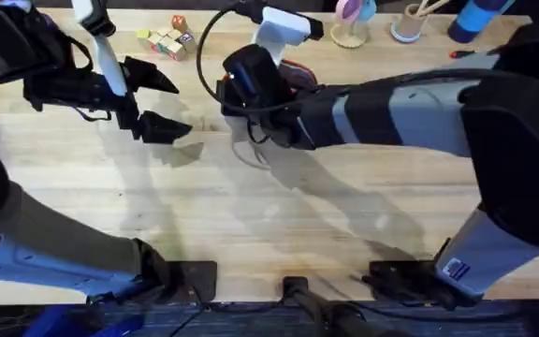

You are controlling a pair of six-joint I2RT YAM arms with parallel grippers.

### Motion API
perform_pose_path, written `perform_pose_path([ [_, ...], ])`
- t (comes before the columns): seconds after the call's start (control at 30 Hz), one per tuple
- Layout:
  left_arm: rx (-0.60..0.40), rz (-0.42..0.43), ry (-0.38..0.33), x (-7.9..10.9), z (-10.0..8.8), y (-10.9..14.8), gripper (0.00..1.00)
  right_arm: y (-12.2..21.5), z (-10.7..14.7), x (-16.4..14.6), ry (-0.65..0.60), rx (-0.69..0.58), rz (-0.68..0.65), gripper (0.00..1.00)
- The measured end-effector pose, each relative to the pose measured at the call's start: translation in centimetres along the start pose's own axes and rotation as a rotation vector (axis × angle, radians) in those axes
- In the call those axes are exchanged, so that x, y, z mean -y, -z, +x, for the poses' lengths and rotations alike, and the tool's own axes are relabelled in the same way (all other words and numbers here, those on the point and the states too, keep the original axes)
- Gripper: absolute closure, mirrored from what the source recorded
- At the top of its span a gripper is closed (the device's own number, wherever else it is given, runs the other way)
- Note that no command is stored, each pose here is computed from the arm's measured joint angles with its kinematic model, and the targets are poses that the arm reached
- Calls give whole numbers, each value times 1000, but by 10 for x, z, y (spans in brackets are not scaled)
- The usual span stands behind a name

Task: Unzip the bag, pick up the pens from the table one at a time and place them inside, then zip the bag closed.

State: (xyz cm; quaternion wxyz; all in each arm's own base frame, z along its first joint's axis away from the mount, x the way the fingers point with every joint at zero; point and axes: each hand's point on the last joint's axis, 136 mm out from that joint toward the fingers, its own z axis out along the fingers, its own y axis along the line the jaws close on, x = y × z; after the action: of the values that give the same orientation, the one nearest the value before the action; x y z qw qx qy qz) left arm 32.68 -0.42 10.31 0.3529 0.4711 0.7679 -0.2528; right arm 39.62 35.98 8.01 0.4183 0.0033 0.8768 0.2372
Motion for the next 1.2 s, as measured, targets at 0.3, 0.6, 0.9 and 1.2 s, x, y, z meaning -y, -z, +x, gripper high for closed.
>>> perform_pose_path([
  [0.3, 0, 0, 0, 0, 0, 0, 7, 6, -6, -5, 105, 6, -13, 972],
  [0.6, 23, -14, -21, -4, -4, 0, 7, 50, -39, -21, 178, 17, -47, 972],
  [0.9, 63, -35, -163, -17, -34, -24, 7, 58, -34, -25, 217, -24, -74, 972],
  [1.2, 83, -29, -167, -26, -46, -49, 7, 65, -43, -30, 216, -4, -91, 974],
])
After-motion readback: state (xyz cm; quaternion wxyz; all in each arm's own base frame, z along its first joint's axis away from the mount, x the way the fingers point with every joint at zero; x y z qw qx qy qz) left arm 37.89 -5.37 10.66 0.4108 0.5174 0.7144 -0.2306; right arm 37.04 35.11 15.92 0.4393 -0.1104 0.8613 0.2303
